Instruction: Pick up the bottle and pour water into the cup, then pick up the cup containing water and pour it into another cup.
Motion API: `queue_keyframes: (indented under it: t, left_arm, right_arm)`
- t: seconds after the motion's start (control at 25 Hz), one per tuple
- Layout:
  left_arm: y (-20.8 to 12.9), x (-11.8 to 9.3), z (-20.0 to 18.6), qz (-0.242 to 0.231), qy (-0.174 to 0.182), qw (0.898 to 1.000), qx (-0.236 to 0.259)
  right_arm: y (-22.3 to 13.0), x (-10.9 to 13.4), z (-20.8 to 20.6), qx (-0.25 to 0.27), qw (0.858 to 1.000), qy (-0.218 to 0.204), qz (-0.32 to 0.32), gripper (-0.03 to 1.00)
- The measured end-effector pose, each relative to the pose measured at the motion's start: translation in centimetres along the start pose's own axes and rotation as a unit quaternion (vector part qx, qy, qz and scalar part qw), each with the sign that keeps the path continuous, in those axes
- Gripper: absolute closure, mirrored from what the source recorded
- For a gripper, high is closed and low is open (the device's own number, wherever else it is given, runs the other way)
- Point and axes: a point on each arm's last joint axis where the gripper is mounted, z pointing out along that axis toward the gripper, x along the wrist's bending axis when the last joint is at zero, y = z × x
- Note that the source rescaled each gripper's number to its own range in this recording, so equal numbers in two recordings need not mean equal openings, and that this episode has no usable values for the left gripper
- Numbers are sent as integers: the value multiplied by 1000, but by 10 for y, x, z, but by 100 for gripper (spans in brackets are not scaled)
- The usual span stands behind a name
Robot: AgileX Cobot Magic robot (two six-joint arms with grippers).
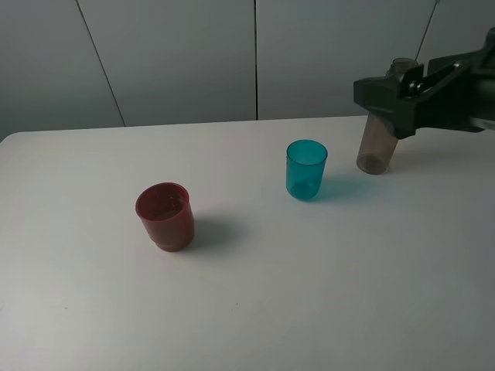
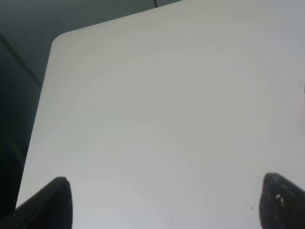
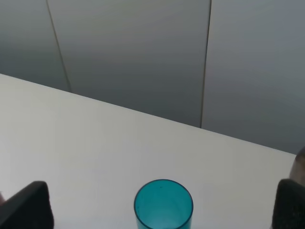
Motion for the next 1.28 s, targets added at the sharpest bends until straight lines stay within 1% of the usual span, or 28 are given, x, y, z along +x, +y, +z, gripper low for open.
queue_keyframes:
  t: [0.08, 0.12, 0.2, 0.24, 0.32, 0.48, 0.6, 0.68, 0.84, 1.0, 1.2, 1.28]
  left_arm:
    - [0, 0, 0, 0, 0, 1000, 0]
    - [0, 0, 0, 0, 0, 1000, 0]
    - [0, 0, 0, 0, 0, 1000, 0]
    - [0, 0, 0, 0, 0, 1000, 0]
    - [0, 0, 0, 0, 0, 1000, 0]
    - [0, 0, 0, 0, 0, 1000, 0]
    - [0, 0, 0, 0, 0, 1000, 0]
    - [0, 0, 0, 0, 0, 1000, 0]
    - [0, 0, 0, 0, 0, 1000, 0]
    - [0, 0, 0, 0, 0, 1000, 0]
    - [0, 0, 0, 0, 0, 1000, 0]
    - [0, 0, 0, 0, 0, 1000, 0]
  right_arm:
    - [7, 3, -19, 21, 1000, 12, -5, -3]
    - [7, 2, -26, 41, 999, 8, -6, -3]
    - [4, -2, -41, 105, 994, -16, -8, -3]
    - [1, -5, -49, 134, 990, -36, -9, -3]
    - [-5, -10, -62, 167, 984, -61, -7, -3]
    - [-13, -12, -89, 193, 978, -76, 1, -3]
    - [-20, -10, -108, 210, 975, -72, 16, -3]
    - [-24, -8, -119, 209, 975, -63, 28, -3]
    - [-37, -5, -139, 179, 982, -48, 42, -3]
    - [-55, -5, -154, 134, 990, -44, 30, -3]
    - [-62, -5, -176, 60, 997, -40, 30, -3]
    - [-67, -5, -177, 62, 997, -40, 29, -3]
